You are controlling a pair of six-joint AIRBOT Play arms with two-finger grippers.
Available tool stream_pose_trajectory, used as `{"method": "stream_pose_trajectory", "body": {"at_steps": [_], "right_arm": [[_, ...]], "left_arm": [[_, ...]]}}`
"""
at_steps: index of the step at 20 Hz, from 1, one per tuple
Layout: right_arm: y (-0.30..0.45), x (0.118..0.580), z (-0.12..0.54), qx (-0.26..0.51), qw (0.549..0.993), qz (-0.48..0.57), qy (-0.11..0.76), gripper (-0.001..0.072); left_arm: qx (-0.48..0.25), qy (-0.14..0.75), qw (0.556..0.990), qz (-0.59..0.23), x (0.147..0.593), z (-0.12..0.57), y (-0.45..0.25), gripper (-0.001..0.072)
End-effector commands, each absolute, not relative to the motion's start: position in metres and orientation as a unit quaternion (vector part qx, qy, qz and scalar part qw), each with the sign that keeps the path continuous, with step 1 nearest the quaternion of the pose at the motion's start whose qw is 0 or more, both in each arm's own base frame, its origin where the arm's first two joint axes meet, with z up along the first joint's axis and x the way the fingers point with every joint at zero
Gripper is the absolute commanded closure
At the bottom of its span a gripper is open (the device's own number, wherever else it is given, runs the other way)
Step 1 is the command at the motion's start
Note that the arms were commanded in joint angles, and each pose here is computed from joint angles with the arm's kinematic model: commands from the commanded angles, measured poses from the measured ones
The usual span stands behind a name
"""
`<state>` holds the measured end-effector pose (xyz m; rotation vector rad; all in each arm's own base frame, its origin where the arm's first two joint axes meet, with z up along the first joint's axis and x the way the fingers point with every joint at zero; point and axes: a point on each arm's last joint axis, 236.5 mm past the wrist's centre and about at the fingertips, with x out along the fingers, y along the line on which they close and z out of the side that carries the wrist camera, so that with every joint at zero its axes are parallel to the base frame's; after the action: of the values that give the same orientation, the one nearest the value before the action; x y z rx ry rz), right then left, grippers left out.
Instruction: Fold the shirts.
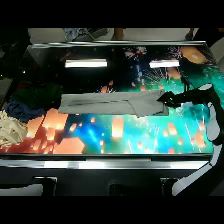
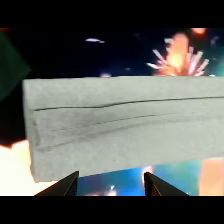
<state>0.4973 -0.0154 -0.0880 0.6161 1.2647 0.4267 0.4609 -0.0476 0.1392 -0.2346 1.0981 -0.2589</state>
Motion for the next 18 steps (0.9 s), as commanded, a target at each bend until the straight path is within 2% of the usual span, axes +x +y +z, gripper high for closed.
{"method": "stream_pose_trajectory", "body": {"at_steps": [1, 2, 3, 4, 5, 7, 12, 15, 18], "right_arm": [[0.008, 0.512, -0.096, 0.296, 0.742, 0.176, 0.575, 0.0364], [0.016, 0.513, -0.091, 0.303, 0.74, 0.184, 0.571, 0.0677], [0.023, 0.514, -0.081, 0.305, 0.741, 0.203, 0.562, 0.0672], [0.028, 0.516, -0.065, 0.293, 0.752, 0.229, 0.544, 0.0672], [0.03, 0.515, -0.047, 0.28, 0.76, 0.244, 0.533, 0.0672], [0.032, 0.508, -0.006, 0.252, 0.775, 0.26, 0.517, 0.0672], [0.038, 0.462, 0.097, 0.169, 0.804, 0.286, 0.493, 0.0672], [0.04, 0.424, 0.135, 0.124, 0.808, 0.288, 0.498, 0.0673], [0.041, 0.394, 0.168, 0.094, 0.818, 0.283, 0.492, 0.0672]], "left_arm": [[-0.077, 0.505, 0.844, -0.165, 0.449, 0.158, -0.09, 0.0203], [-0.071, 0.509, 0.84, -0.176, 0.448, 0.155, -0.102, 0.0205], [-0.065, 0.514, 0.834, -0.188, 0.446, 0.149, -0.115, 0.0268], [-0.053, 0.52, 0.828, -0.204, 0.446, 0.141, -0.131, 0.0497], [-0.04, 0.521, 0.823, -0.222, 0.448, 0.132, -0.149, 0.0619], [-0.037, 0.521, 0.813, -0.258, 0.456, 0.108, -0.2, 0.0677], [-0.061, 0.573, 0.738, -0.352, 0.425, 0.006, -0.349, 0.0678], [-0.11, 0.592, 0.714, -0.357, 0.412, -0.027, -0.395, 0.0679], [-0.18, 0.583, 0.703, -0.366, 0.413, -0.031, -0.429, 0.068]]}}
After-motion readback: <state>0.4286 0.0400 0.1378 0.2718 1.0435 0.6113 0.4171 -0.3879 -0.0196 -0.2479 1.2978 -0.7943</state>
